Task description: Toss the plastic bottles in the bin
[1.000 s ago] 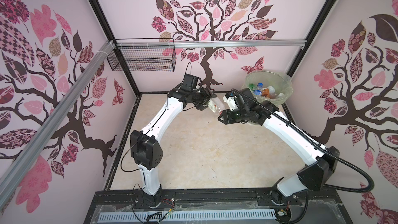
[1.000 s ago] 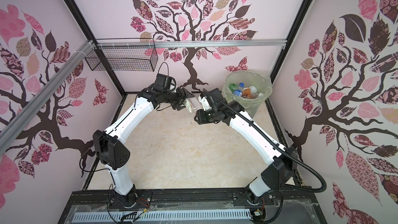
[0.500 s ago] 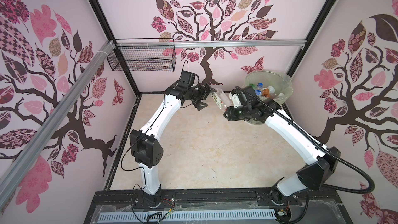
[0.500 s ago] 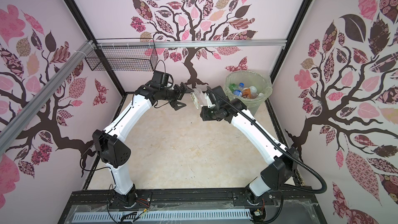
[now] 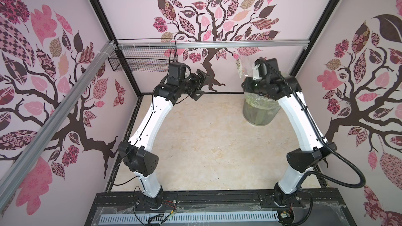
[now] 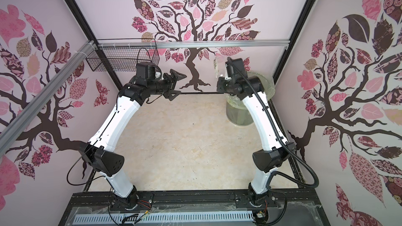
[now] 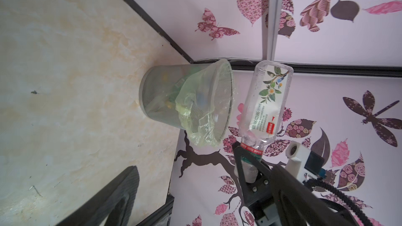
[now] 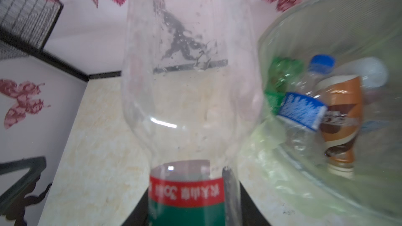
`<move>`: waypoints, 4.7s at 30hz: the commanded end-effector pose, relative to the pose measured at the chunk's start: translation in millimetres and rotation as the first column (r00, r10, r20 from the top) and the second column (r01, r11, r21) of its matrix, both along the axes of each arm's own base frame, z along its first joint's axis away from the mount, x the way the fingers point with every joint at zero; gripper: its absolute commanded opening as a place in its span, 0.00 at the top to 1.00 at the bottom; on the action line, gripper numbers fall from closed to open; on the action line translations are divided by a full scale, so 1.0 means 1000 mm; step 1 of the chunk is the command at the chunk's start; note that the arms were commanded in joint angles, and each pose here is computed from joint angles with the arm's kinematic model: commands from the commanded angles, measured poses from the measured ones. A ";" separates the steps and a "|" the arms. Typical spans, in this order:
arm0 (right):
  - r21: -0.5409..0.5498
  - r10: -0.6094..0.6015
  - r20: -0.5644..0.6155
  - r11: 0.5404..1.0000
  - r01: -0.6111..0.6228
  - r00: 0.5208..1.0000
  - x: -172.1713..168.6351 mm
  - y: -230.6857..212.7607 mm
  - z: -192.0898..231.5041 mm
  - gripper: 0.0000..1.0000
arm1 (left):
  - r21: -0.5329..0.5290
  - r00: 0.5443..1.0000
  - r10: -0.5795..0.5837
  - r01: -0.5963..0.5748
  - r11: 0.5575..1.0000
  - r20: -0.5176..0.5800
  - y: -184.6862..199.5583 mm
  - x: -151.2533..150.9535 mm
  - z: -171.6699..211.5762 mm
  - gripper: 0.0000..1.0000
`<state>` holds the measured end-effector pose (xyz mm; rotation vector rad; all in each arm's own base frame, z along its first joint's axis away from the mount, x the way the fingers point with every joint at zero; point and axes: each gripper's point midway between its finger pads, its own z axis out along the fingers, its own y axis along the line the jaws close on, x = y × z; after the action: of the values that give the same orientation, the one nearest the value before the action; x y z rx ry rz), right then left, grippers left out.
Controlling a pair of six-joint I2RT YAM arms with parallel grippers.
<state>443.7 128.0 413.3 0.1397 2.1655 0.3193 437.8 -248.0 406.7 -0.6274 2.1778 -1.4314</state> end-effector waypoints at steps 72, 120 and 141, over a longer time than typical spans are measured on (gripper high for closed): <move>0.091 -0.448 -0.077 0.886 0.454 0.891 0.084 -0.183 -0.045 0.01 | -0.034 0.999 0.019 -0.020 0.999 -0.027 0.024 -0.058 -0.001 0.02; 0.169 0.175 0.079 0.968 -0.186 0.981 0.045 0.043 0.000 0.00 | 0.204 0.966 0.155 -0.197 0.959 0.206 0.072 -0.046 0.014 0.02; -0.239 0.055 0.044 0.970 -0.043 0.997 -0.079 0.009 -0.217 0.01 | 0.893 0.881 0.267 -0.433 0.121 0.391 0.289 -0.137 -0.202 0.02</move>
<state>361.3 172.6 183.1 -0.1015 2.2448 0.3045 317.7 9.1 216.6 -0.4081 2.0648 0.1838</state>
